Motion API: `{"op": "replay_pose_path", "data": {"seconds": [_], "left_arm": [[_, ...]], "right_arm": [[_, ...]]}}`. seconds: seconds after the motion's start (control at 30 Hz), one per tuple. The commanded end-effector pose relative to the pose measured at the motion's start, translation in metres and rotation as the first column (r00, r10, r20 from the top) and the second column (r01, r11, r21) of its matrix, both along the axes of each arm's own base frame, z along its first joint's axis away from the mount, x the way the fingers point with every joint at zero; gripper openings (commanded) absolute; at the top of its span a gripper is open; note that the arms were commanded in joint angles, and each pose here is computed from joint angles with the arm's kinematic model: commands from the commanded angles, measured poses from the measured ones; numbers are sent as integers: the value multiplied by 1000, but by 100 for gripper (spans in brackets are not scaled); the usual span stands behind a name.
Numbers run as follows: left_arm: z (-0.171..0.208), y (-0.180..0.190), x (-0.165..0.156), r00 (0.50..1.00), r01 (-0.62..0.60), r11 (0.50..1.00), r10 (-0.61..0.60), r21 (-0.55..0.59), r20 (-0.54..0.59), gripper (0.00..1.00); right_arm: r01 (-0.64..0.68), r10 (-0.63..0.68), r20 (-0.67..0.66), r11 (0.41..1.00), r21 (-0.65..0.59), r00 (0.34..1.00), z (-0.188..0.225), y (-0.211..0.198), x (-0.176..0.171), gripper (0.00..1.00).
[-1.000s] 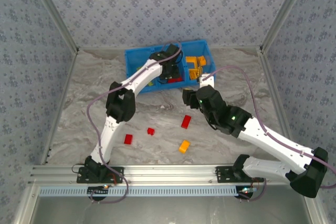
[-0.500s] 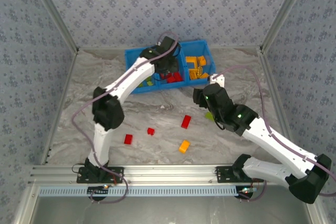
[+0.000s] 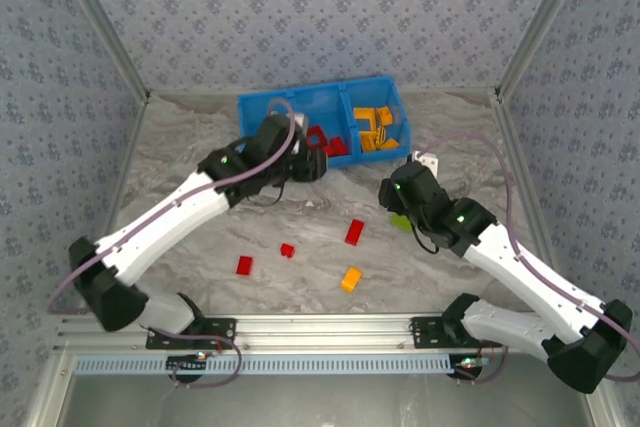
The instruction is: Sort the legos into containers by color
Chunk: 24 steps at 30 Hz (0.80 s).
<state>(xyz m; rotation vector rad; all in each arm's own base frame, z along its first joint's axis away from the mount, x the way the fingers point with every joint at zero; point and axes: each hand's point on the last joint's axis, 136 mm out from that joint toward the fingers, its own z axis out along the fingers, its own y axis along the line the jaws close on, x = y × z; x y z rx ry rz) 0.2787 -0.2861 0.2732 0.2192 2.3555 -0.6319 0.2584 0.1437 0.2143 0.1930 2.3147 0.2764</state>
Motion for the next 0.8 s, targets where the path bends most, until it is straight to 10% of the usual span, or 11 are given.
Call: {"op": "replay_pose_path", "data": {"seconds": [0.0, 0.3, 0.77], "left_arm": [[1, -11, -50, 979, 202, 977, -202, -68, 4, 57], [-59, 62, -121, 985, 158, 985, -162, -72, -52, 61], [-46, 85, -127, 992, 123, 986, -123, -109, 11, 63]], "right_arm": [[33, -24, -254, 999, 29, 967, -58, 14, -42, 58], [180, -114, -589, 982, 56, 800, -145, 67, -127, 69], [273, -151, -706, 960, 63, 692, -185, 97, -132, 65]]}}
